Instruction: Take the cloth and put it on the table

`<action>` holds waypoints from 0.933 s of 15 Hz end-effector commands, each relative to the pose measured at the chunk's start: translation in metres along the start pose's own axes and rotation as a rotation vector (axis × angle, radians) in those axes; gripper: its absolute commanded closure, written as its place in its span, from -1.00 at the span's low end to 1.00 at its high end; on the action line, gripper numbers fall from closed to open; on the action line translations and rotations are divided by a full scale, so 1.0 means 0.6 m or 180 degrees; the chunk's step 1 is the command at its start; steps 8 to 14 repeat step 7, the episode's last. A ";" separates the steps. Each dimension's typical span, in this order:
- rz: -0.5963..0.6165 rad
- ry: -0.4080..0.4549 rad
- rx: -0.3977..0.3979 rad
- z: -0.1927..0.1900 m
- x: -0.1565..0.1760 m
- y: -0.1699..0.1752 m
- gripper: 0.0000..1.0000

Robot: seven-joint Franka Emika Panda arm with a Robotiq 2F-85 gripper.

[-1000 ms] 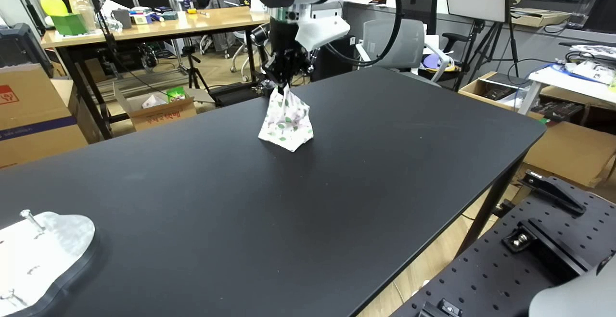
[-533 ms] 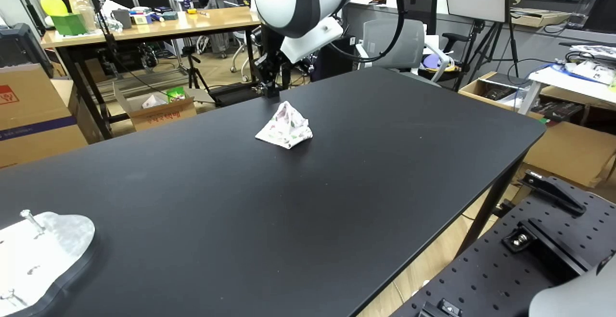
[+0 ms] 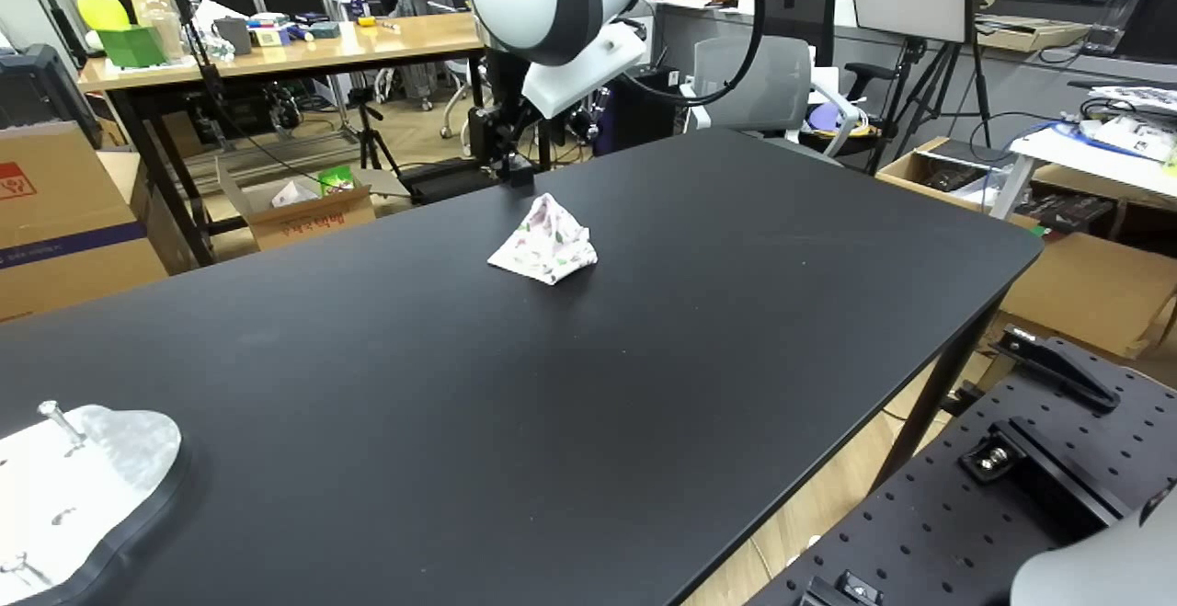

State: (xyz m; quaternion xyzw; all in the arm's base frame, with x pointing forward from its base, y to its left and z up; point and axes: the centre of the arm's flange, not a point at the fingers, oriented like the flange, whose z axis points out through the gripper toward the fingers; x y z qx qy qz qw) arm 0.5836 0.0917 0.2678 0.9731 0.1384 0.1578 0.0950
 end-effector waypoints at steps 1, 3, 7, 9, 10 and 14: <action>-0.0016 -0.0012 0.0013 -0.002 0.001 -0.002 -1.00; -0.0023 -0.0012 0.0018 0.001 0.000 -0.003 -1.00; -0.0020 -0.0020 0.0017 0.004 -0.001 -0.002 -1.00; -0.0020 -0.0020 0.0017 0.004 -0.001 -0.002 -1.00; -0.0020 -0.0020 0.0017 0.004 -0.001 -0.002 -1.00; -0.0020 -0.0020 0.0017 0.004 -0.001 -0.002 -1.00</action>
